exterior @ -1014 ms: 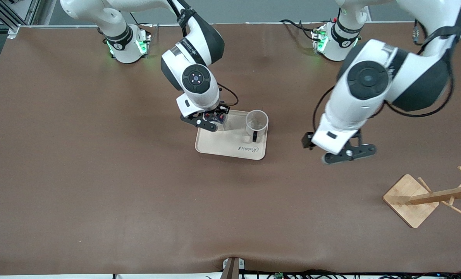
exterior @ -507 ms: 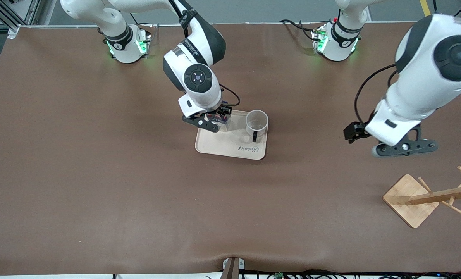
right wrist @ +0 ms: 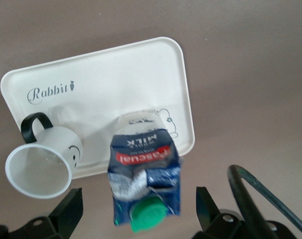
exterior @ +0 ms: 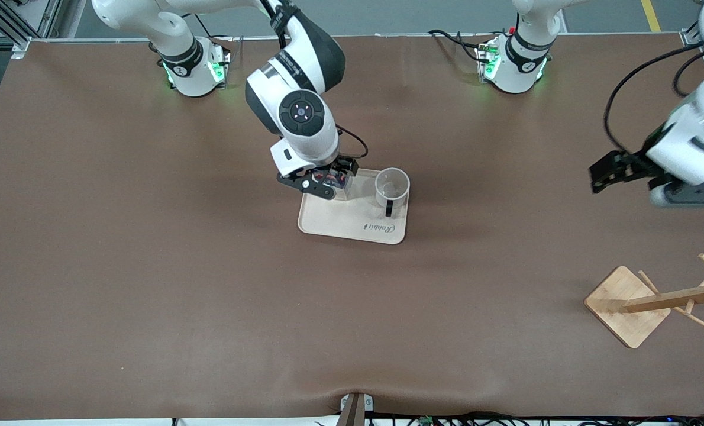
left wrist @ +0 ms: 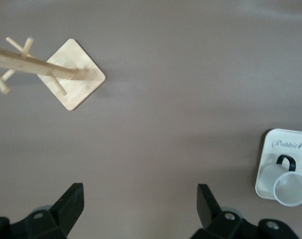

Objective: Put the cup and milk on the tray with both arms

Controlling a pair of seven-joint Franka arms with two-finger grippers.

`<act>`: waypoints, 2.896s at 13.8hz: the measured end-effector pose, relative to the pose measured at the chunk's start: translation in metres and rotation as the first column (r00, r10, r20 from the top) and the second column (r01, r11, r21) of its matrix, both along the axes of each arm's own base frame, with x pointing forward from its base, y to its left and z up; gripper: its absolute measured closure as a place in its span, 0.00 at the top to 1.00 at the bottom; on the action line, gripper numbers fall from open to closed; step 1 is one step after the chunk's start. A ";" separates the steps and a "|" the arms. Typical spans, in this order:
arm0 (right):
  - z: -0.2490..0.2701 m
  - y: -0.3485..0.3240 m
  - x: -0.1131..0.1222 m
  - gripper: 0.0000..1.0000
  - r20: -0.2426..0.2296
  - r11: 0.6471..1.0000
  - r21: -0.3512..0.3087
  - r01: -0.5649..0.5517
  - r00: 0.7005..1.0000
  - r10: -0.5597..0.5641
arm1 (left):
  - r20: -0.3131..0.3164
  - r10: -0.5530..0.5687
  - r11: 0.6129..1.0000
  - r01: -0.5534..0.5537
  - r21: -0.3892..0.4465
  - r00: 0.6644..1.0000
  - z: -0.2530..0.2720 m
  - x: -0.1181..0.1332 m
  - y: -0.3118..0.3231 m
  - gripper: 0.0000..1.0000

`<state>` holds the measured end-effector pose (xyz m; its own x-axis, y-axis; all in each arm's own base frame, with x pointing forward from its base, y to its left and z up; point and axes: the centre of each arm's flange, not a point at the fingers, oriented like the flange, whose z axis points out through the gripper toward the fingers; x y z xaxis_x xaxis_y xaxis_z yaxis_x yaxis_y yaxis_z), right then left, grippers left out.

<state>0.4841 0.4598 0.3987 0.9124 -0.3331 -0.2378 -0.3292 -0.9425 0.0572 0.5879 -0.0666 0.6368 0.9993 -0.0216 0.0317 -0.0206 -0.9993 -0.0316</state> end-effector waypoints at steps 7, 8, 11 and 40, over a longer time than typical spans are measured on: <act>0.091 -0.006 0.025 1.00 0.085 0.997 0.074 0.014 0.996 -0.021 | -0.041 0.004 1.000 -0.004 0.007 0.999 0.030 -0.046 0.009 1.00; 0.105 -0.020 0.031 1.00 0.077 0.997 0.067 0.028 0.996 -0.033 | -0.039 0.015 1.000 -0.014 0.008 0.999 0.032 -0.051 0.009 1.00; 0.159 -0.073 0.052 1.00 0.066 0.995 0.062 0.083 0.994 -0.087 | -0.028 0.045 0.999 -0.045 0.008 0.999 0.035 -0.058 0.012 1.00; 0.255 -0.518 0.049 1.00 0.174 0.877 0.016 -0.480 0.865 0.471 | 0.025 0.064 0.998 -0.064 -0.002 0.998 0.029 -0.045 0.018 1.00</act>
